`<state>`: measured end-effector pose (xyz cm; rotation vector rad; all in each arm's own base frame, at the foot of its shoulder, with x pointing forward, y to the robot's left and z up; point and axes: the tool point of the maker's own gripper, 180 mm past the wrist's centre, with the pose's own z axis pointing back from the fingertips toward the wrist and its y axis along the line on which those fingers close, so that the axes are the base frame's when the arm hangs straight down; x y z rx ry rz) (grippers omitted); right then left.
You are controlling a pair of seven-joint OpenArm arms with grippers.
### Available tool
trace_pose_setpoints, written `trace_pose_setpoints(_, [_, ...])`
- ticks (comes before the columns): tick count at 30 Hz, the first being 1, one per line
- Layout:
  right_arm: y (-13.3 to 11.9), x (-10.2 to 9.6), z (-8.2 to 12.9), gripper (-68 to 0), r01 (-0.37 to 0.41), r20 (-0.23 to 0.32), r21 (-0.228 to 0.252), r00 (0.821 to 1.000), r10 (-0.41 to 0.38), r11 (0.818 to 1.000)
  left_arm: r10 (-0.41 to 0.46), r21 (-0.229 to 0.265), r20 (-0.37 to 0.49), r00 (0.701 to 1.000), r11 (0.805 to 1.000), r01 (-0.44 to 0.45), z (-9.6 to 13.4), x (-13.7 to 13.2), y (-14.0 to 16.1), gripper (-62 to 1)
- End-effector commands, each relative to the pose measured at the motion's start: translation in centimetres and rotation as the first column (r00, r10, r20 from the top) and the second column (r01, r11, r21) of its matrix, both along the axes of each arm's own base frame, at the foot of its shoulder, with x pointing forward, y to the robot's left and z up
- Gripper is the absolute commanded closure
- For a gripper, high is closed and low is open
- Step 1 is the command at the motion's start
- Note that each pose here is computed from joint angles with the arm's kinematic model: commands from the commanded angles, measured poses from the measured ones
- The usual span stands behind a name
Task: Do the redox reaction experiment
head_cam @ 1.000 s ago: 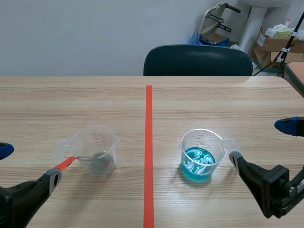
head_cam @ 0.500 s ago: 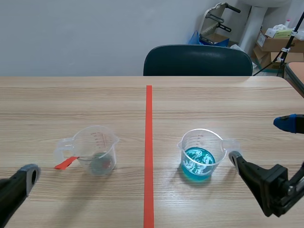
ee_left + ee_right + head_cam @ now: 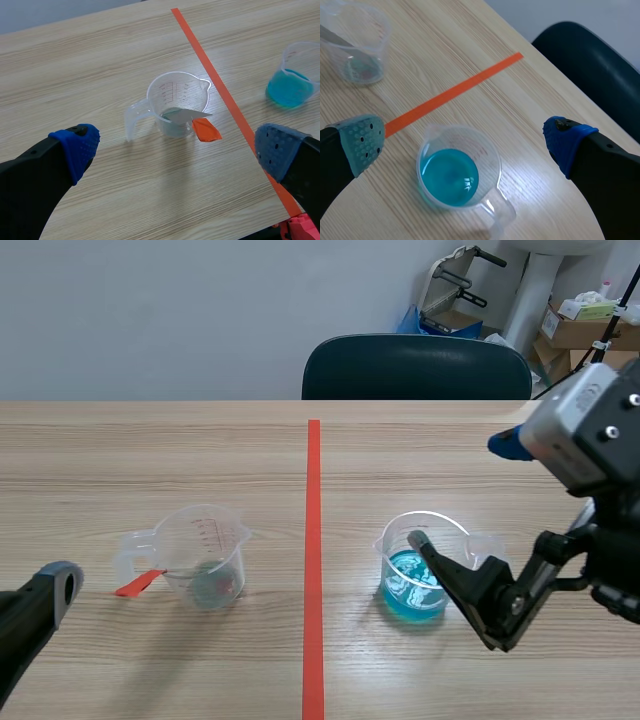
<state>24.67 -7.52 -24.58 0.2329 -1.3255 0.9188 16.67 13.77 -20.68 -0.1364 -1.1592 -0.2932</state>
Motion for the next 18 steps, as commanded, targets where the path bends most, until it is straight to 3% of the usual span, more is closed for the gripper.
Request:
trace_pose_setpoints(1, [0.9,0.5,1.3,-67.9,-0.033,0.058,-0.003,0.998,0.033,0.999,-0.002,-0.019,0.031,1.000,1.000,0.003,0.9,0.3,-0.4,-62.3])
trace_pose_setpoints(5, [3.6,0.4,1.3,-67.9,-0.138,0.091,-0.061,0.986,0.143,0.989,-0.002,-0.019,0.031,1.000,1.000,0.003,0.9,0.3,-0.4,-62.3])
trace_pose_setpoints(10, [6.7,-0.2,1.3,-67.9,-0.251,0.123,-0.114,0.956,0.265,0.961,-0.002,-0.019,0.031,1.000,1.000,0.003,0.9,0.3,-0.4,-62.3])
trace_pose_setpoints(18, [10.7,-1.3,-0.4,-67.9,-0.401,0.122,-0.141,0.900,0.418,0.905,-0.002,-0.019,0.031,1.000,1.000,0.003,0.9,0.3,-0.4,-62.3])
